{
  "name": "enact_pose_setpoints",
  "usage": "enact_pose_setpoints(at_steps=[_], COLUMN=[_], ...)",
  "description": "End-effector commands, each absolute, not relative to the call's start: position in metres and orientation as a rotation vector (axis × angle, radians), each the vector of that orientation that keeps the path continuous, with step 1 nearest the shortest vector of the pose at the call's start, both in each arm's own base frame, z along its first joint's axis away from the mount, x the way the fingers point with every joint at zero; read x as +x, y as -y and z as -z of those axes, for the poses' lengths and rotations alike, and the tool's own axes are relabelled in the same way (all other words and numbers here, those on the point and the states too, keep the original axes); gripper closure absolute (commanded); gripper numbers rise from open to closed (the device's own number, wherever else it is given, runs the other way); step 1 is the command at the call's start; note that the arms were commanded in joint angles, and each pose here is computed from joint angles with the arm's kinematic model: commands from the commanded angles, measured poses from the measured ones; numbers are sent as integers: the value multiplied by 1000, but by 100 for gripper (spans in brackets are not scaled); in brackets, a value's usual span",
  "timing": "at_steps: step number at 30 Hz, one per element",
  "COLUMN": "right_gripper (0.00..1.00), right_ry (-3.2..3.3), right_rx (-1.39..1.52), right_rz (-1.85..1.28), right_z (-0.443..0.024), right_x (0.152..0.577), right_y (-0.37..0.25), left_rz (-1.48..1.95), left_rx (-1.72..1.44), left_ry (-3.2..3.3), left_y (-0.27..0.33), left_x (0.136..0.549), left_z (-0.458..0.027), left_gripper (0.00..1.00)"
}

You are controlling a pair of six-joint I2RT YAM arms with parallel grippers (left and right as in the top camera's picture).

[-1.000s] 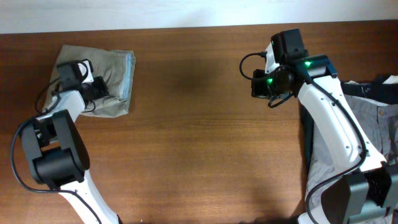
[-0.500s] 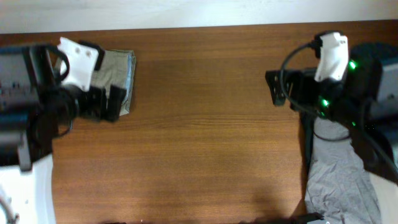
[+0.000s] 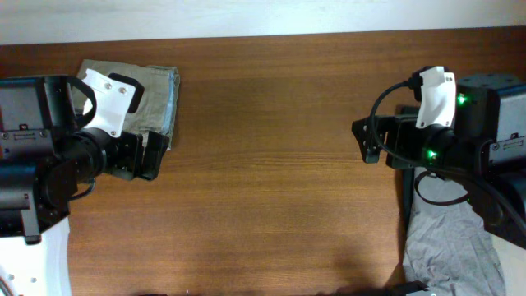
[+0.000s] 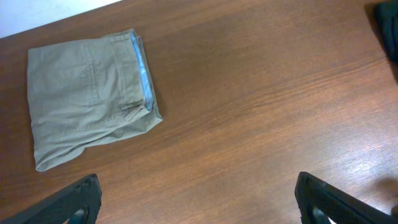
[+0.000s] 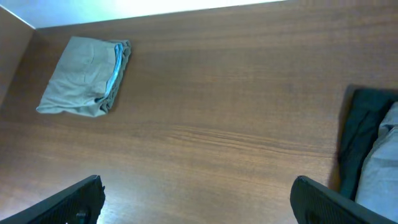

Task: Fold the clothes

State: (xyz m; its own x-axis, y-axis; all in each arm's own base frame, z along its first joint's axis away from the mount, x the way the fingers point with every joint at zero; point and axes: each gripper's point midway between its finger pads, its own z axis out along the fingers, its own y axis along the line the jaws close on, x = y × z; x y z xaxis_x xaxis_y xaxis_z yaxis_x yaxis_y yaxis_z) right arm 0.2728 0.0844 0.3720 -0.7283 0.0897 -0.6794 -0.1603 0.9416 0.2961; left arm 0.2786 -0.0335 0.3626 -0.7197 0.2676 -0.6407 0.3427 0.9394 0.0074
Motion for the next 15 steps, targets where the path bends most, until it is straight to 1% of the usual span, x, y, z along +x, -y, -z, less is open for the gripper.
enact_pose_setpoints(at_steps=[1,4,6,8,9,10,11,13,15], right_gripper=[1,1,1,1,1,1,1,1,1], right_ry=[-2232,-2068,-1954,-1869,-1799,-1726,-1717,-1764,-1811], right_rx=[-84,-291,-397,-410,-391,-385,-381,-365,-347], right_rz=[-315,-212,-137,-102,-98,-107,-104,-95,-100], right_z=[-395,-427,-439,-437,-428,-405,-391,-323,-271], right_x=[271,248,246,255,267,278,280,272,257], right_y=[-69,-65,-65,-63,-62,-61,-60,-53,-49], left_rz=[133,133,133,133,133,133,133,133,133], left_rx=[452,452,452,452,452,452,452,452,452], left_ry=[-2413,-2413,-2413,-2413,-2413,-2413,-2413,-2413,-2413], left_y=[34,34,34,34,34,34,34,34,34], left_x=[277,277,277,277,277,277,277,277,277], left_z=[-362,-362,-362,-362,-362,-362,-362,-362,-362], left_gripper=[1,1,1,1,1,1,1,1,1])
